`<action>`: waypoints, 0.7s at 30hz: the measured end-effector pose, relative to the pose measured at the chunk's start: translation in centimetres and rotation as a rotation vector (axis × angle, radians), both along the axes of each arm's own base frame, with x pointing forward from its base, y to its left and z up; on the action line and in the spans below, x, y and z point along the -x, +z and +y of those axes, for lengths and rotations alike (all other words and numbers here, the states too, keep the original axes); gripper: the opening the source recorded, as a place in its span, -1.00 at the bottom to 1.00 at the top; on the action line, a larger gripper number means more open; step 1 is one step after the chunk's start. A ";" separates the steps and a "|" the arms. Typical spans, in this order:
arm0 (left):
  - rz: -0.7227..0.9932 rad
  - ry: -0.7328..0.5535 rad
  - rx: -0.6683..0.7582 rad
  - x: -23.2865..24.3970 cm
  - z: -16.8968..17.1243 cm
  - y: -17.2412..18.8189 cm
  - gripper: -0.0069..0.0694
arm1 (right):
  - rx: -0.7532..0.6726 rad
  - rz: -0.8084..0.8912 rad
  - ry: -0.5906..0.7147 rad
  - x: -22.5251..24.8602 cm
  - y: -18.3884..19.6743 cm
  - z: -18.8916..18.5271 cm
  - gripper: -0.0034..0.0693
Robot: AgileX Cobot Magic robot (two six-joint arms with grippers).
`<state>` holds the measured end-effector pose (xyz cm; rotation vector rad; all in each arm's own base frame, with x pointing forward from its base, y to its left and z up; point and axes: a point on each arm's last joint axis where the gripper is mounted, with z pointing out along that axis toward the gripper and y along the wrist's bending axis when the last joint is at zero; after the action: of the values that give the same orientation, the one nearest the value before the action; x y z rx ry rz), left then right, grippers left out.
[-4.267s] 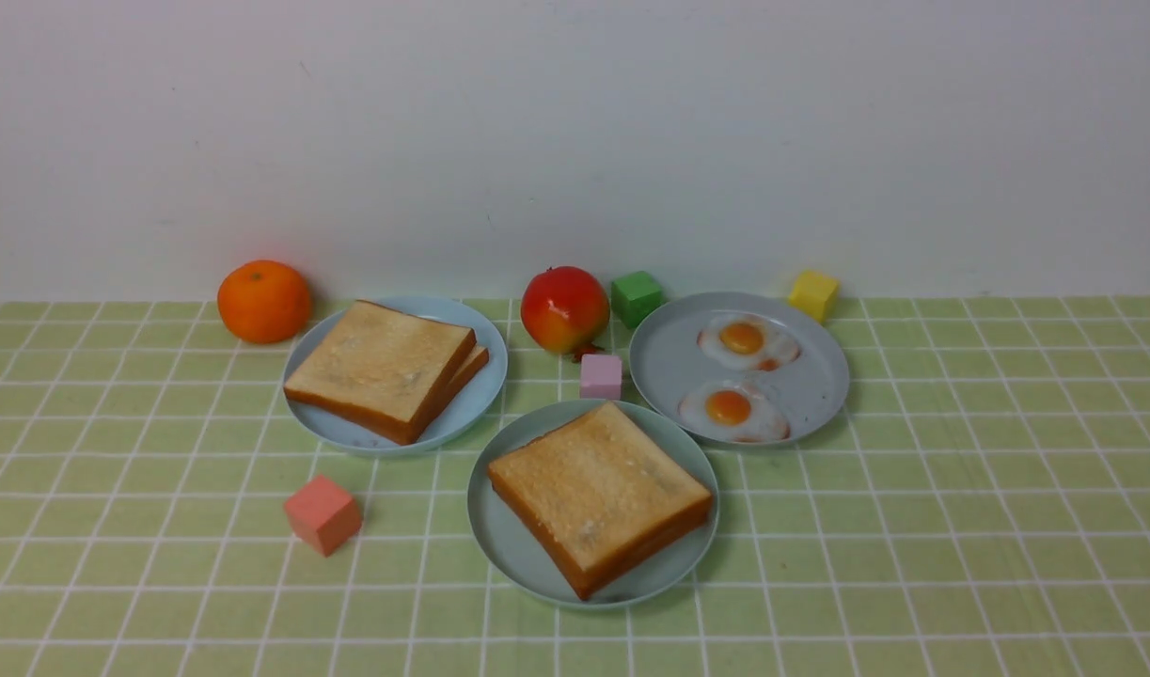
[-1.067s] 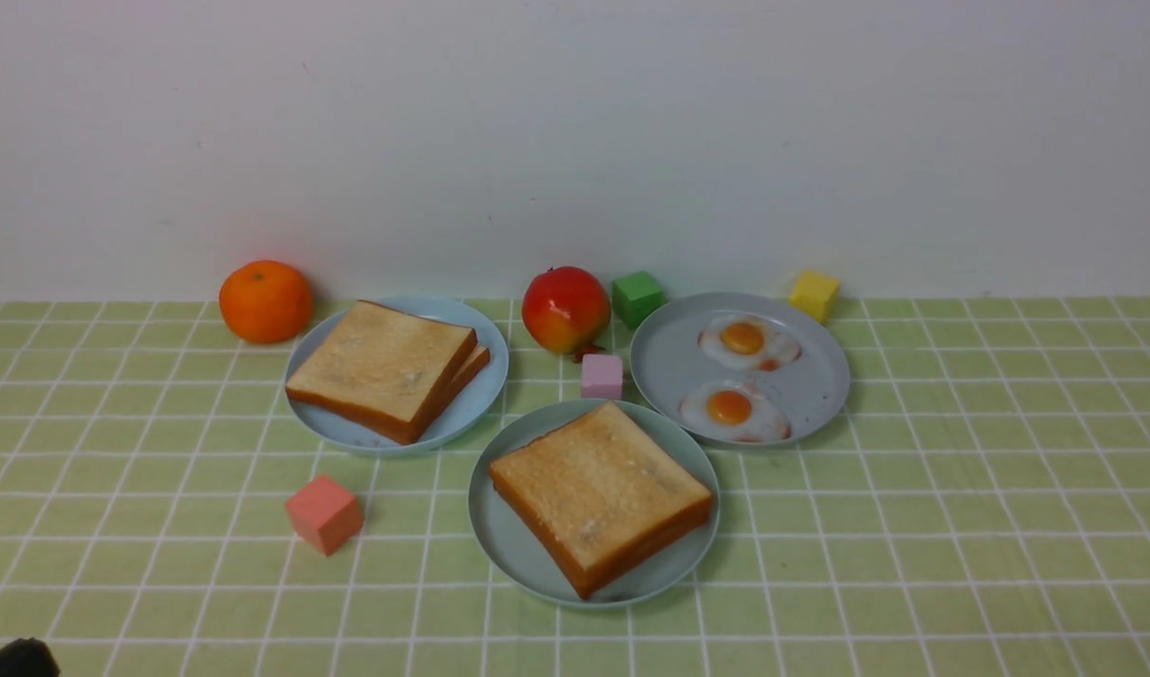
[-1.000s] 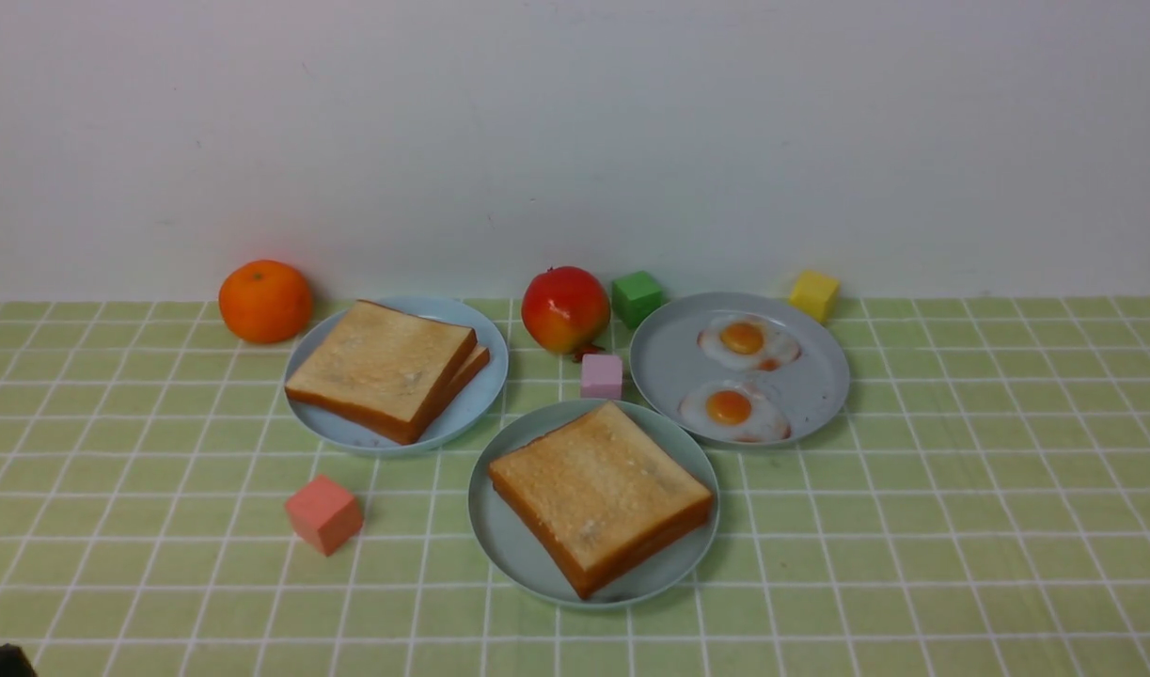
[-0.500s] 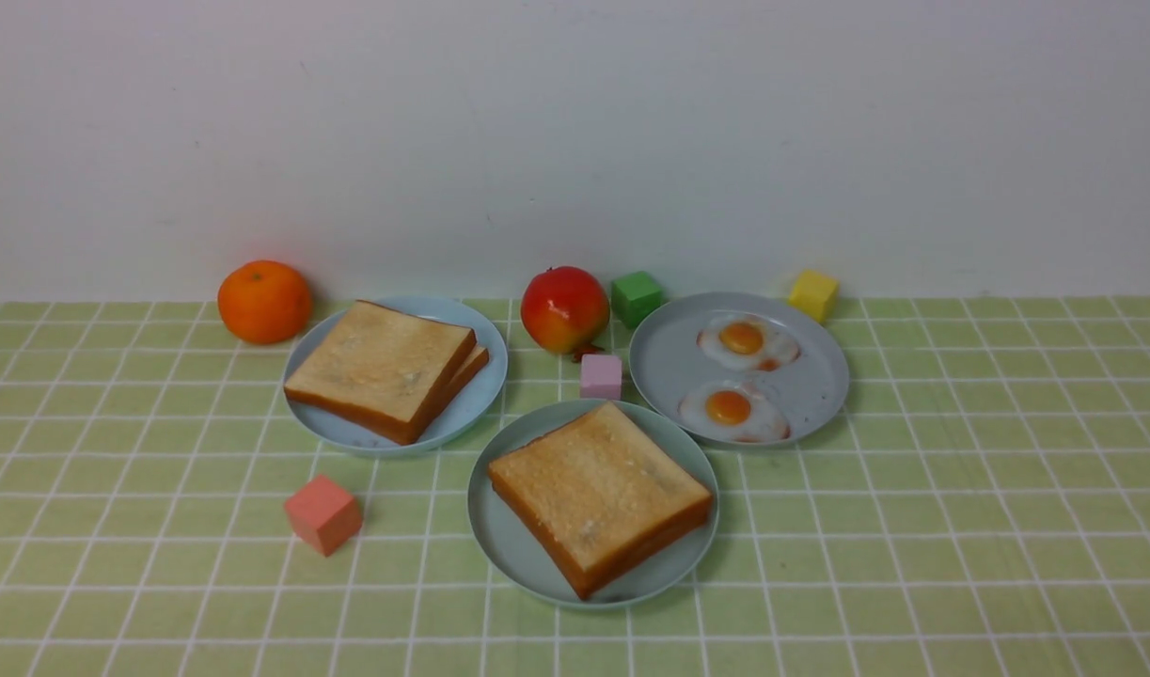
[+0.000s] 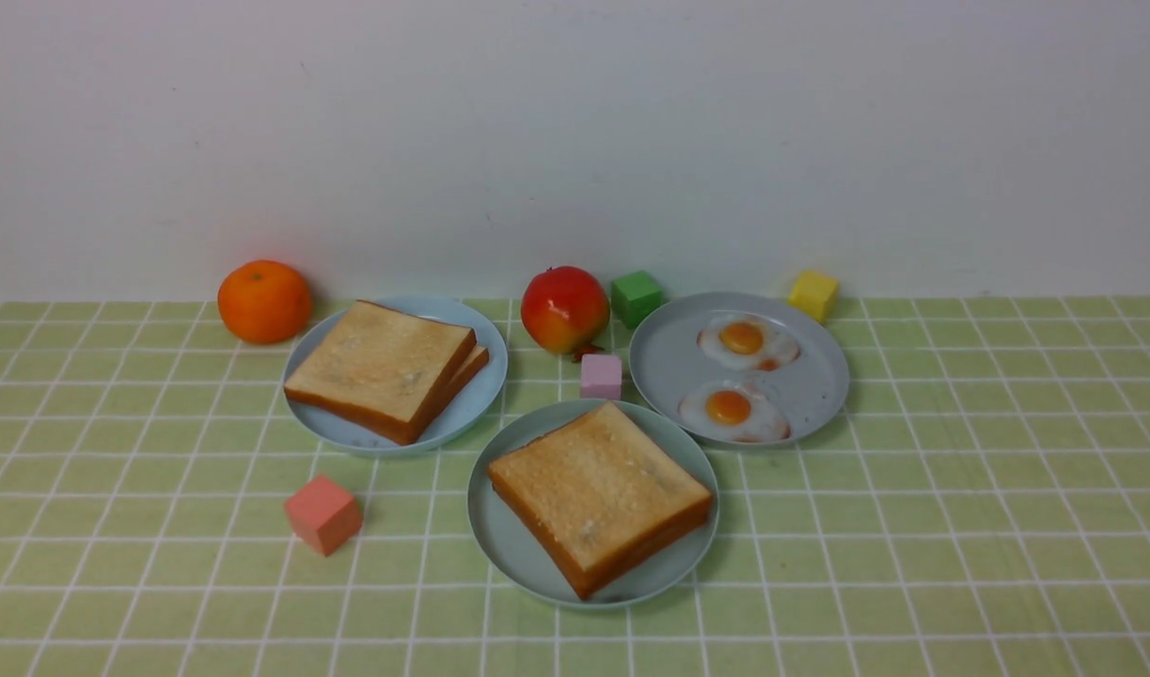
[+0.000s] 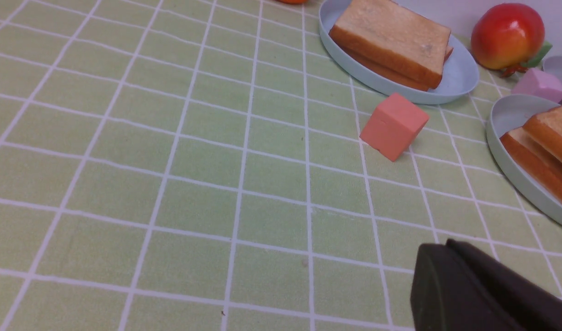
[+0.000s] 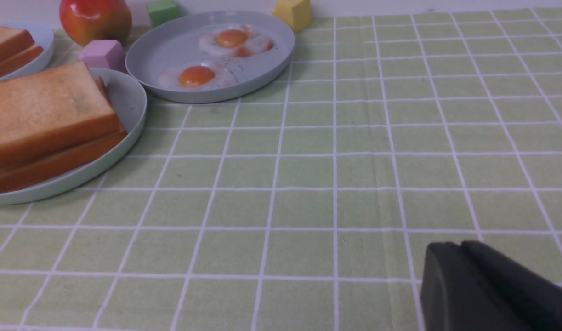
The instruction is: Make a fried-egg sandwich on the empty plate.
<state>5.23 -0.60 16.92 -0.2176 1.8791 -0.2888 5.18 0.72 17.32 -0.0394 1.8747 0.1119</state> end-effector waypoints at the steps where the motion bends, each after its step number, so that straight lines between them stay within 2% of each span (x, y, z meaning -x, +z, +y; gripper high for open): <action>1: 0.000 0.000 0.000 0.0 0.0 0.0 -0.85 | 0.000 0.000 0.000 0.0 0.0 0.0 -0.78; 21: 0.000 0.000 -0.002 0.0 0.0 0.0 -0.83 | 0.000 0.000 0.000 0.0 0.0 0.0 -0.70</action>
<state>5.23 -0.60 16.92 -0.2164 1.8791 -0.2871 5.18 0.72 17.32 -0.0394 1.8747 0.1119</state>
